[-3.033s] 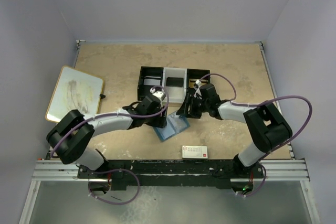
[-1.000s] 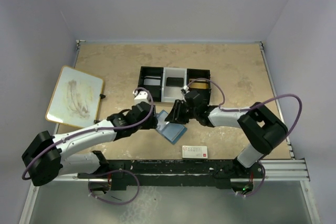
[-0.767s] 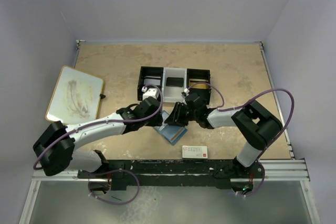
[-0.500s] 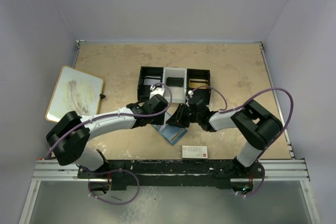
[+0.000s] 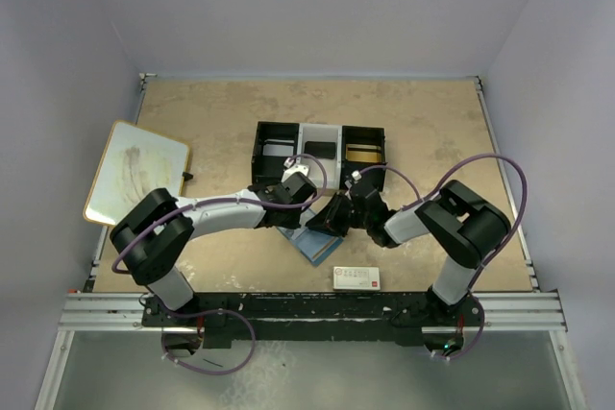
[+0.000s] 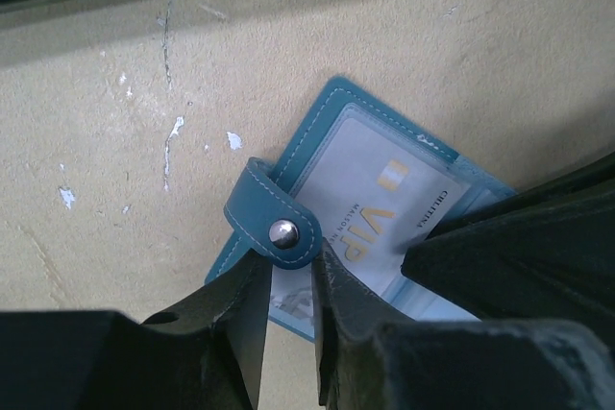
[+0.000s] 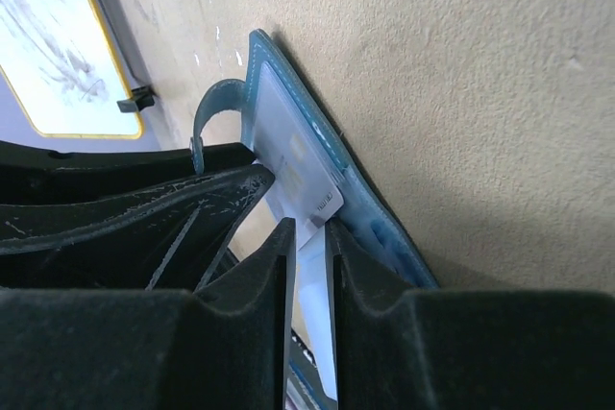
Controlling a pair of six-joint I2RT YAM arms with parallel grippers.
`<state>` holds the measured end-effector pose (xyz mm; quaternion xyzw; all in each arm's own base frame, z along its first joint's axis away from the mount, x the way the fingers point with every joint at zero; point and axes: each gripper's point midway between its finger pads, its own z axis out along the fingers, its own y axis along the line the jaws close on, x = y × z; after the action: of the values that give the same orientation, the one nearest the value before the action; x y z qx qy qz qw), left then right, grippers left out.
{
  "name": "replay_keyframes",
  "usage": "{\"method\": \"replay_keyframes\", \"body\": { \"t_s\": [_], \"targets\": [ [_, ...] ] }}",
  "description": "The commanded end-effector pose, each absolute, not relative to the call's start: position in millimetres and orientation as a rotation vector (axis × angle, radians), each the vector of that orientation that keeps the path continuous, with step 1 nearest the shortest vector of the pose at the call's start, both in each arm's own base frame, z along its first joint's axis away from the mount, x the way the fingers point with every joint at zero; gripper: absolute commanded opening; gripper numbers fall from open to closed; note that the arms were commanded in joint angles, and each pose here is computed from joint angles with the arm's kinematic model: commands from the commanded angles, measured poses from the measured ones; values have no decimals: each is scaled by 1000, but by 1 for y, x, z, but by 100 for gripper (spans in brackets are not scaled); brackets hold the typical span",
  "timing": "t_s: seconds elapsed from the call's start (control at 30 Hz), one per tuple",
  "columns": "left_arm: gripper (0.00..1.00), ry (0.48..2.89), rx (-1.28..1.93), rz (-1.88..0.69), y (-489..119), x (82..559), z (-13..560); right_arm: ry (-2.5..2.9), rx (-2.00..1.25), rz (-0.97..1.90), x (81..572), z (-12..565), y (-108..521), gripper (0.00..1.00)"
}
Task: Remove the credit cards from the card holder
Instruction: Remove the credit card from the card holder.
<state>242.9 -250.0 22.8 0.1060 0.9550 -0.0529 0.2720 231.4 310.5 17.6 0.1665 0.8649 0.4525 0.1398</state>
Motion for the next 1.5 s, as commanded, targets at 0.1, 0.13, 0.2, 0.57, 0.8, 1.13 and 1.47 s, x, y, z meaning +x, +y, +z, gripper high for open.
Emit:
{"method": "replay_keyframes", "body": {
  "t_s": [0.1, 0.13, 0.2, 0.57, 0.8, 1.13, 1.47],
  "targets": [
    [18, 2593, 295, -72, -233, 238, 14, 2517, 554, 1246, 233, -3, 301, 24],
    [17, 2593, 301, -70, -233, 237, 14, 2513, 560, 1252, 233, -2, 302, 25],
    [17, 2588, 302, -79, -234, 238, 16, 2513, 601, 1236, 235, -3, 300, 27],
    [17, 2569, 289, -185, -251, 242, 28, 2397, 733, 1196, 248, 2, 288, 25],
    [16, 2570, 284, -234, -255, 238, 31, 2383, 714, 1182, 251, 8, 301, 25],
    [15, 2565, 262, -240, -249, 234, 32, 2404, 603, 1188, 254, 9, 316, 10],
    [18, 2488, 218, -187, -240, 247, 53, 2356, 443, 1108, 263, 33, 312, 0]
  ]
}}
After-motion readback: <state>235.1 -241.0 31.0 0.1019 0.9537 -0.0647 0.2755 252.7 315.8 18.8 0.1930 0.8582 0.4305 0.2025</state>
